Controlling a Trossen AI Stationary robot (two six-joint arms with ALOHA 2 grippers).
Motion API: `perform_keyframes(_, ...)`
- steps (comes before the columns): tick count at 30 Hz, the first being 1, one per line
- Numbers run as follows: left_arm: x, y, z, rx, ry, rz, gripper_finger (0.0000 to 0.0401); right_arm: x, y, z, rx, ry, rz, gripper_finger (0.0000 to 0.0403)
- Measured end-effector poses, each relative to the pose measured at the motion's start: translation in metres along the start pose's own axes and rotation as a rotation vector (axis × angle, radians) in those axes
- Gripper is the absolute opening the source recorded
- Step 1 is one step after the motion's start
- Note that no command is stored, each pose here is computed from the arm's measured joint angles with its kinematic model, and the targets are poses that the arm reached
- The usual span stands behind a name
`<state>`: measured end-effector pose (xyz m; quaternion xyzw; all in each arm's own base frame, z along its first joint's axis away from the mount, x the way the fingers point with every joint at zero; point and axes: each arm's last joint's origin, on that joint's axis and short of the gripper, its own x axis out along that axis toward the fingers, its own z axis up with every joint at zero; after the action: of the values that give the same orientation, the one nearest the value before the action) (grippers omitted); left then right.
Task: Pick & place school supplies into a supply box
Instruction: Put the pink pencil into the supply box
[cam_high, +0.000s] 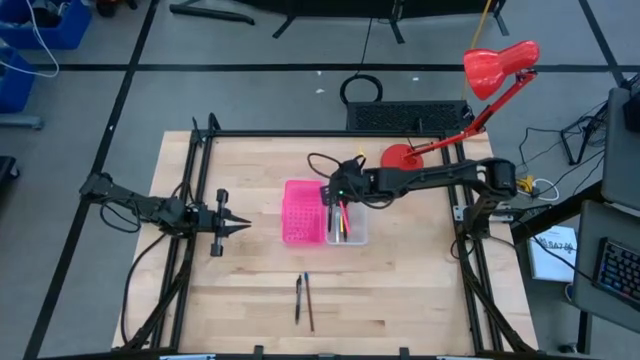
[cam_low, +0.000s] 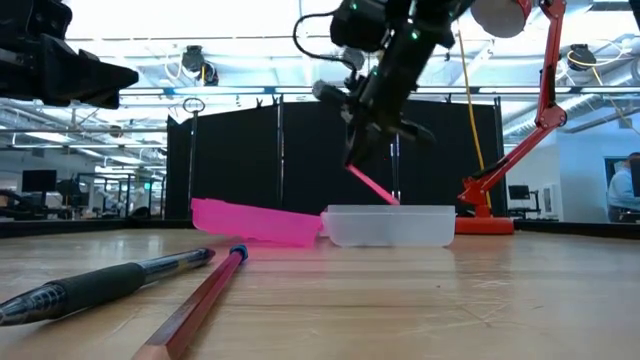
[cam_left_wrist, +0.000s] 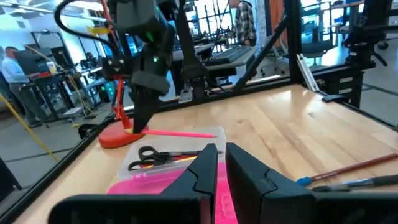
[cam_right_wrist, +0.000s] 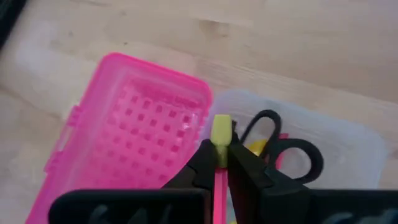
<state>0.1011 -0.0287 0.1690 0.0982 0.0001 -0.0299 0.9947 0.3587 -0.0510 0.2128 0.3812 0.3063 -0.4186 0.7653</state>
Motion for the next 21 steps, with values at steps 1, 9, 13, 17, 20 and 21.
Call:
perform_keyframes(1, 0.0, 0.0, 0.0, -0.008, 0.0, 0.0, 0.0042, 0.003, -0.003, 0.0, 0.004, 0.002, -0.005, 0.0015)
perform_keyframes(9, 0.0, -0.001, -0.003, -0.065, 0.028, -0.003, 0.0042, 0.02, -0.024, -0.003, 0.078, 0.036, -0.012, 0.0015)
perform_keyframes(13, 0.0, 0.0, -0.003, -0.096, 0.026, -0.002, 0.0042, 0.025, -0.032, -0.006, 0.103, 0.044, -0.039, 0.0015)
perform_keyframes(17, 0.0, 0.0, -0.002, -0.106, 0.02, -0.001, 0.0042, 0.027, -0.035, -0.01, 0.104, 0.075, -0.04, 0.0015)
perform_keyframes(20, 0.0, 0.0, -0.002, -0.106, 0.02, -0.001, 0.0042, 0.029, -0.039, -0.013, 0.102, 0.085, -0.051, 0.0015)
perform_keyframes(21, 0.0, 0.0, -0.002, -0.107, 0.02, -0.001, 0.0042, 0.029, -0.04, -0.014, 0.1, 0.088, -0.057, 0.0015)
